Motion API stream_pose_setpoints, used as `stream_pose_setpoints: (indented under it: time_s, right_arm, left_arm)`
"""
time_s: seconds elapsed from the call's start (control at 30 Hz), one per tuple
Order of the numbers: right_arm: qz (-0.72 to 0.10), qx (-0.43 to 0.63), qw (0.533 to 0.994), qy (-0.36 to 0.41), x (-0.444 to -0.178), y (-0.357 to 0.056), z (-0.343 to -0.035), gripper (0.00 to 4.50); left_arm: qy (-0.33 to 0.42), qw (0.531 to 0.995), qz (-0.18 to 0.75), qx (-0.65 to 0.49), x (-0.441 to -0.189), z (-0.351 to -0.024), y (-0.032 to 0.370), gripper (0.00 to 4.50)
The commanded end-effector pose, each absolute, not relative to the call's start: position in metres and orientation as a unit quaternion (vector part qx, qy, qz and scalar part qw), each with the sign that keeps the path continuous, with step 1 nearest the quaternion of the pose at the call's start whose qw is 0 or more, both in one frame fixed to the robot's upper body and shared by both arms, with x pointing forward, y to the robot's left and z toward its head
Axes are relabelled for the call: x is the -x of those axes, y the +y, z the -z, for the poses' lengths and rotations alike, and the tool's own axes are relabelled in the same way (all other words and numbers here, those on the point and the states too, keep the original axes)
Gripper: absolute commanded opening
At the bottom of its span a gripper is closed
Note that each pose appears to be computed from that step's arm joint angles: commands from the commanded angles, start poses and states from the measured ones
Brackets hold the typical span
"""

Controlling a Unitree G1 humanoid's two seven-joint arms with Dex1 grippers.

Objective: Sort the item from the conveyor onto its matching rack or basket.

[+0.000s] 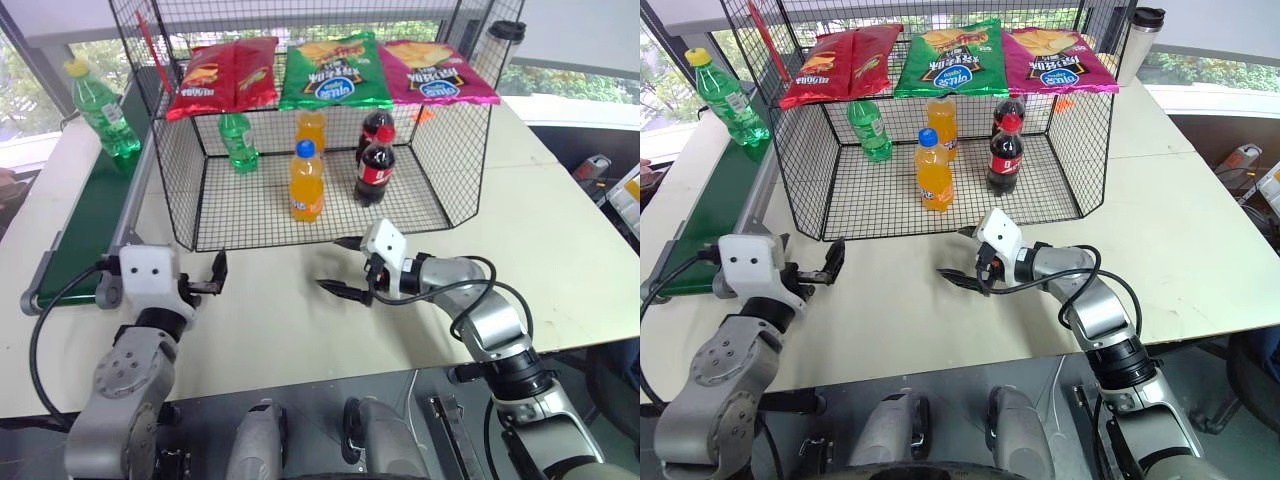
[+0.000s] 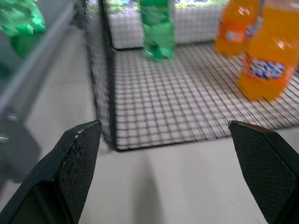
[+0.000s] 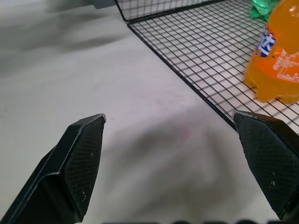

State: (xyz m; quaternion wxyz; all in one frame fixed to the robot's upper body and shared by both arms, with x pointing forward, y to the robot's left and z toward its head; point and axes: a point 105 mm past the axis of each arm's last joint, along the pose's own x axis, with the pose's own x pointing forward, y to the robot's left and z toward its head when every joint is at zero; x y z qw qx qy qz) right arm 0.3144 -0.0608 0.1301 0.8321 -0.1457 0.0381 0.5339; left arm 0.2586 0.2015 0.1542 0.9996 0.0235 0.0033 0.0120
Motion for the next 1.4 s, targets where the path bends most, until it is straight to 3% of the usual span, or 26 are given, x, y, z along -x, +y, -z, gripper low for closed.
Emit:
stream_pose_setpoints:
  time_s: [0.03, 0.23, 0.33, 0.53, 0.87, 1.4]
  right_arm:
    - [-0.542, 0.148, 0.827, 0.012, -0.309, -0.059, -0.145, 4.5]
    - [-0.543, 0.146, 0.826, 0.013, -0.309, -0.058, -0.145, 4.5]
    - [-0.548, 0.142, 0.824, 0.012, -0.308, -0.057, -0.146, 4.5]
    - [-0.597, 0.101, 0.796, -0.019, -0.288, -0.05, -0.164, 4.5]
    - [-0.631, 0.088, 0.768, -0.069, -0.273, -0.039, -0.191, 4.5]
    - [-0.629, 0.094, 0.769, -0.059, -0.276, -0.037, -0.192, 4.5]
  left_arm:
    - [-0.02, 0.999, -0.034, -0.03, -0.249, -0.165, 0.21, 4.47]
    - [-0.038, 0.995, -0.088, -0.042, -0.242, -0.171, 0.231, 4.47]
    - [-0.064, 0.982, -0.169, -0.048, -0.239, -0.181, 0.261, 4.47]
    - [-0.07, 0.968, -0.235, -0.043, -0.232, -0.183, 0.296, 4.47]
    - [-0.062, 0.964, -0.254, -0.043, -0.235, -0.187, 0.32, 4.47]
    - [-0.07, 0.967, -0.24, -0.049, -0.252, -0.196, 0.322, 4.47]
